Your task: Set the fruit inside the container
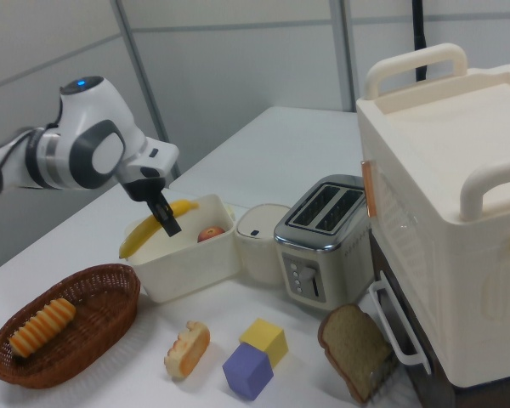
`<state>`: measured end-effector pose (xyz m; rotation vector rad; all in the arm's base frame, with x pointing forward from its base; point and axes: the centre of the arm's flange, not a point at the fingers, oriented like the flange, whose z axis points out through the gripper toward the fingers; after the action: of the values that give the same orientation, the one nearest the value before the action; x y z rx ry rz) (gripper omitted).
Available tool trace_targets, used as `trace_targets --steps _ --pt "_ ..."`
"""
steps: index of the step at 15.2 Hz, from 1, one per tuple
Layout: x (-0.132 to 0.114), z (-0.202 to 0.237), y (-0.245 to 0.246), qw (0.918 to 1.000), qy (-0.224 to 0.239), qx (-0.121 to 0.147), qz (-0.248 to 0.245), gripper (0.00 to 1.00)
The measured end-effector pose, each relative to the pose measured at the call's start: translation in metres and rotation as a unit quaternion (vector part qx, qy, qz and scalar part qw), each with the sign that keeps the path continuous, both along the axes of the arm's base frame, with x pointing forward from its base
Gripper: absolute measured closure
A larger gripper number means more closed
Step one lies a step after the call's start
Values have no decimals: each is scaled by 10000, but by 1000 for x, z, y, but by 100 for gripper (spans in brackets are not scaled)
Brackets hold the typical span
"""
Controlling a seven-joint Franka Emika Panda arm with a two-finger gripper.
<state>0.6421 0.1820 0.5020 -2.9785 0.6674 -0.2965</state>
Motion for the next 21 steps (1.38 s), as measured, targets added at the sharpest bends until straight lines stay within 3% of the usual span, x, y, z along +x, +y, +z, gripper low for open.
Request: trace_targets --steps 2,5,8,15,19,21 --pt "14 -9 1 9982 -120 76 -574 69" --pt "27 -15 1 9920 -314 -65 -1219 39" --pt "31 -18 4 9876 -426 -189 -1502 2" --pt "29 -1 6 9883 -509 -203 -1422 0" --pt "1 18 -7 9960 326 -655 -517 0" --pt "-16 30 -23 9942 878 -619 83 0"
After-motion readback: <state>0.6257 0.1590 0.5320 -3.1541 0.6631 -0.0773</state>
